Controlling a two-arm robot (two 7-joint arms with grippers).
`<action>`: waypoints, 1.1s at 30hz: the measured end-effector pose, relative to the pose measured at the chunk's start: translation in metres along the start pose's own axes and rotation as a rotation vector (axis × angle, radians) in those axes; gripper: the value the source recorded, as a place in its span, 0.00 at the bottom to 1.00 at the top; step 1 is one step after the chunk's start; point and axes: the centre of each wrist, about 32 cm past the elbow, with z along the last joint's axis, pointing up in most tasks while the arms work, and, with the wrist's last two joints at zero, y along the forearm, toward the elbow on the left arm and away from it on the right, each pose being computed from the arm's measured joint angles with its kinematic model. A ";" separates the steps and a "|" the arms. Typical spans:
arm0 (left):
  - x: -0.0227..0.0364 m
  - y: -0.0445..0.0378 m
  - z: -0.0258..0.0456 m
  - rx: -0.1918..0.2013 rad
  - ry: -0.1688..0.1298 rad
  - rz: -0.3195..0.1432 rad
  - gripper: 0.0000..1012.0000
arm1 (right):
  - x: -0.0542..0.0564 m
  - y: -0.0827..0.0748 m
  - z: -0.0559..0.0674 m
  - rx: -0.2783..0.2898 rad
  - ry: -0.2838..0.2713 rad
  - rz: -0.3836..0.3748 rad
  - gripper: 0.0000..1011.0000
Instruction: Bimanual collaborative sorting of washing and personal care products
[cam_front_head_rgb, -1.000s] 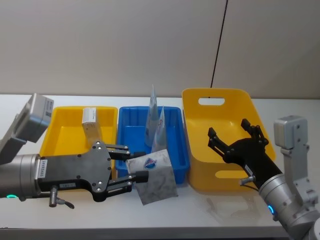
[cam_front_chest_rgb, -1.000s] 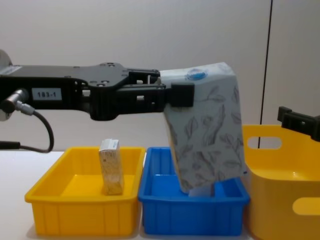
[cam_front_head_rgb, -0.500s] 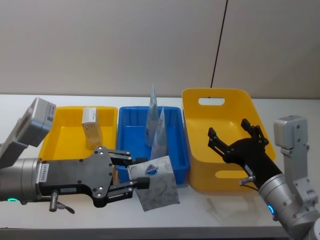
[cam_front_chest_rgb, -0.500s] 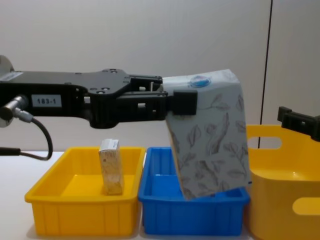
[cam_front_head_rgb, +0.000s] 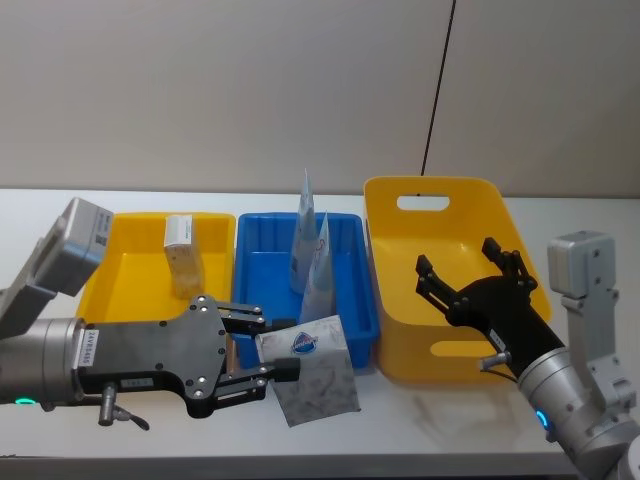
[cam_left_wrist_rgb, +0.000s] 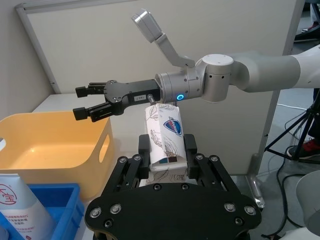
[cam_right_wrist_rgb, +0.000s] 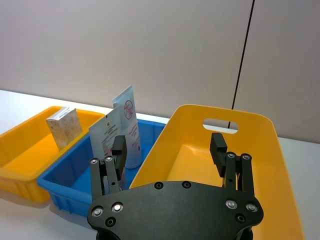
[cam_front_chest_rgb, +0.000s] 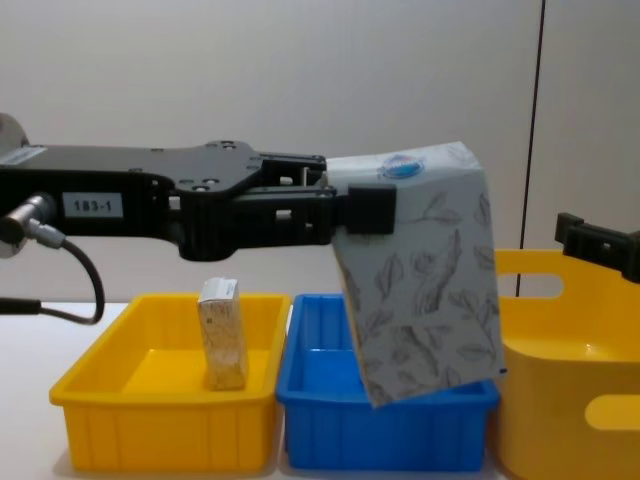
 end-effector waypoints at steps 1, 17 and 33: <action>0.0000 0.0000 0.0000 0.000 0.000 0.000 0.36 | 0.000 0.000 0.000 0.000 0.000 0.000 0.99; -0.0001 -0.0002 -0.0003 0.000 0.002 -0.003 0.36 | 0.015 -0.004 0.006 -0.005 0.005 0.128 0.99; -0.0002 -0.0003 -0.0004 0.000 0.002 -0.004 0.36 | 0.047 -0.012 0.021 -0.037 -0.007 0.361 0.99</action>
